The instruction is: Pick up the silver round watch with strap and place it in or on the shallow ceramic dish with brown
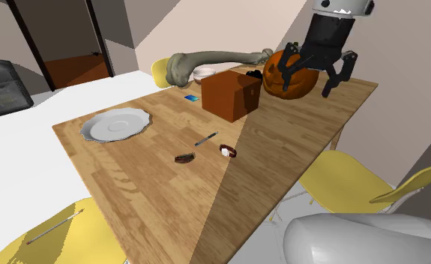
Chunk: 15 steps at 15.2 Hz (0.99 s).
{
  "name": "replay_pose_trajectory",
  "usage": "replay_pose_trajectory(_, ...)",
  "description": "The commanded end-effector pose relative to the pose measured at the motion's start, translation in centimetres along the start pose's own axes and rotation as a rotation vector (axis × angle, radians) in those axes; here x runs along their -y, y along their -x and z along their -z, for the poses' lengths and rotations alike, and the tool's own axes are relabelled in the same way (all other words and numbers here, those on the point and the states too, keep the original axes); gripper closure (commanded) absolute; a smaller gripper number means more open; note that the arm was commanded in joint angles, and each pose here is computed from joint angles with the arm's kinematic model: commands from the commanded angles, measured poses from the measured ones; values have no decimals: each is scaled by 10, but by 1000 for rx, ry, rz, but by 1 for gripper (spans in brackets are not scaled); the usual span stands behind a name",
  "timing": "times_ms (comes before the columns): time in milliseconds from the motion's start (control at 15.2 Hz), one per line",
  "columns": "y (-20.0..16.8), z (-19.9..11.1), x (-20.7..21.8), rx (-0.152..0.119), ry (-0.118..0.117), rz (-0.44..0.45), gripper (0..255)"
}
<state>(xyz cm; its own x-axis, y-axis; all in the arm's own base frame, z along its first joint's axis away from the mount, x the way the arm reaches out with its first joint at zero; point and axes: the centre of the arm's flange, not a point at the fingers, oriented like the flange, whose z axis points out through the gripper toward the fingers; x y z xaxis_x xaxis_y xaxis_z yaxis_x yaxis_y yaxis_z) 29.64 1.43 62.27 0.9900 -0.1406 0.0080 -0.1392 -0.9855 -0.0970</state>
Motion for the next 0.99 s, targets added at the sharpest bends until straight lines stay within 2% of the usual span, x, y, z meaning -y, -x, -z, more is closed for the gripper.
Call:
replay_pose_trajectory(0,0,0,0,0,0,0,0)
replay_pose_trajectory(924,-65,-138,110,-34,82,390,0)
